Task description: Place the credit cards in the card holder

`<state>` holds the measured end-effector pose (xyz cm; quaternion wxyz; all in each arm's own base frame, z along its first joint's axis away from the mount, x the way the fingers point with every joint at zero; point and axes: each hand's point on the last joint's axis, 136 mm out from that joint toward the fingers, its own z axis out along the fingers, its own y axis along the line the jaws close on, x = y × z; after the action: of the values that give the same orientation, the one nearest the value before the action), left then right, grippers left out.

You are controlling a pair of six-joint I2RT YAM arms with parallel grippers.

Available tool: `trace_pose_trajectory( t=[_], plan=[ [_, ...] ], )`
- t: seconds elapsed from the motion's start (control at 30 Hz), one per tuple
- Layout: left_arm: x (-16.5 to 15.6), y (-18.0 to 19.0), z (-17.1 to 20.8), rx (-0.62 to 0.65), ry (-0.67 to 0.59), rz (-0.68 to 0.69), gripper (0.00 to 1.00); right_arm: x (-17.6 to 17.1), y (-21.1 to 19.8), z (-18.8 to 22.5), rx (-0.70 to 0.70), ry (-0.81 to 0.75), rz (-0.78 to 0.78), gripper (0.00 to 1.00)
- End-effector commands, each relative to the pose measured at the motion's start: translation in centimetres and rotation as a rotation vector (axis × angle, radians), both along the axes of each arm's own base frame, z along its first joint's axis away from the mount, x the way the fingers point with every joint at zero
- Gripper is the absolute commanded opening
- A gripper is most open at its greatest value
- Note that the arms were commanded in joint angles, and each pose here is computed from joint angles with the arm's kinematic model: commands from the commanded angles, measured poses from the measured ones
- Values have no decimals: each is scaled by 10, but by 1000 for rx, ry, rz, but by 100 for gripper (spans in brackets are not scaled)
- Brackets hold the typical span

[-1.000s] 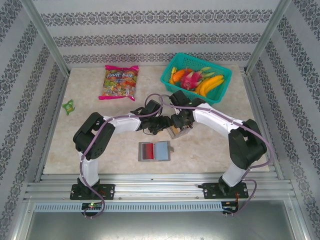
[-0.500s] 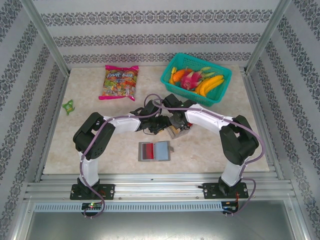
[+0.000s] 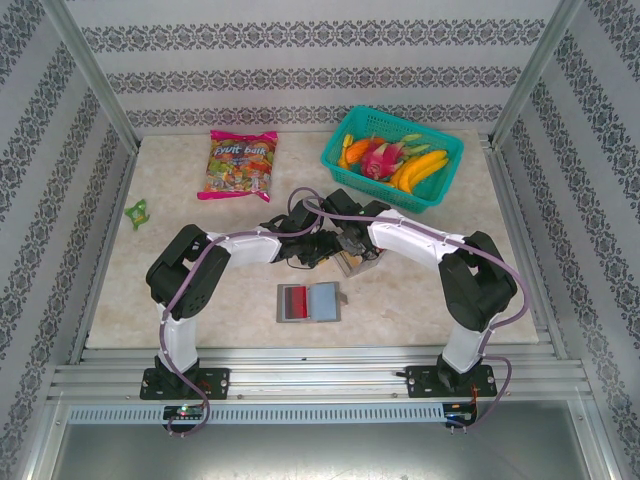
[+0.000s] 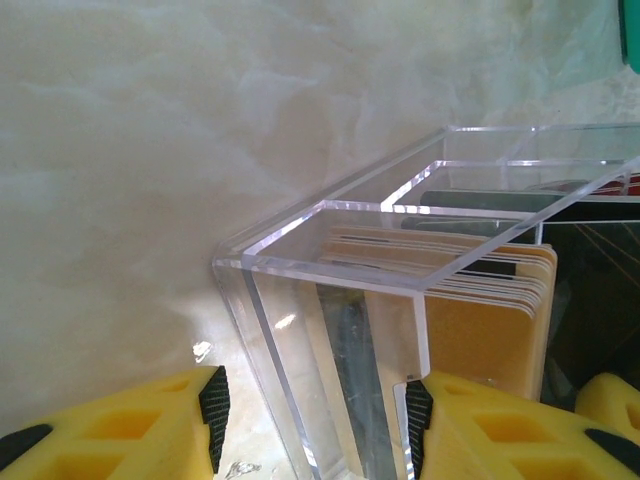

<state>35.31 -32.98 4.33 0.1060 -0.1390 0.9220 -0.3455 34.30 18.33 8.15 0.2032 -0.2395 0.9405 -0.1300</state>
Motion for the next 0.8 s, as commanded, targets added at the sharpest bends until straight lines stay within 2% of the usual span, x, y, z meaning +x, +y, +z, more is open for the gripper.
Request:
trace_pose_trajectory(
  t=[0.0,0.17,0.5,0.63,0.77],
  plan=[
    [0,7,-2,20,-3,6,52,3,-4,18,-42,-50,14,35],
    [0,7,-2,20,-2,3,51,4,-4,24,-34,-64,10,28],
    [1,6,0,16,-10,1,51,0,0,41,20,-74,17,1],
    [1,4,7,3,-26,-9,51,-6,6,49,111,-60,13,0],
    [2,4,26,-16,-79,-19,53,-13,12,71,294,-54,-37,0]
  ],
)
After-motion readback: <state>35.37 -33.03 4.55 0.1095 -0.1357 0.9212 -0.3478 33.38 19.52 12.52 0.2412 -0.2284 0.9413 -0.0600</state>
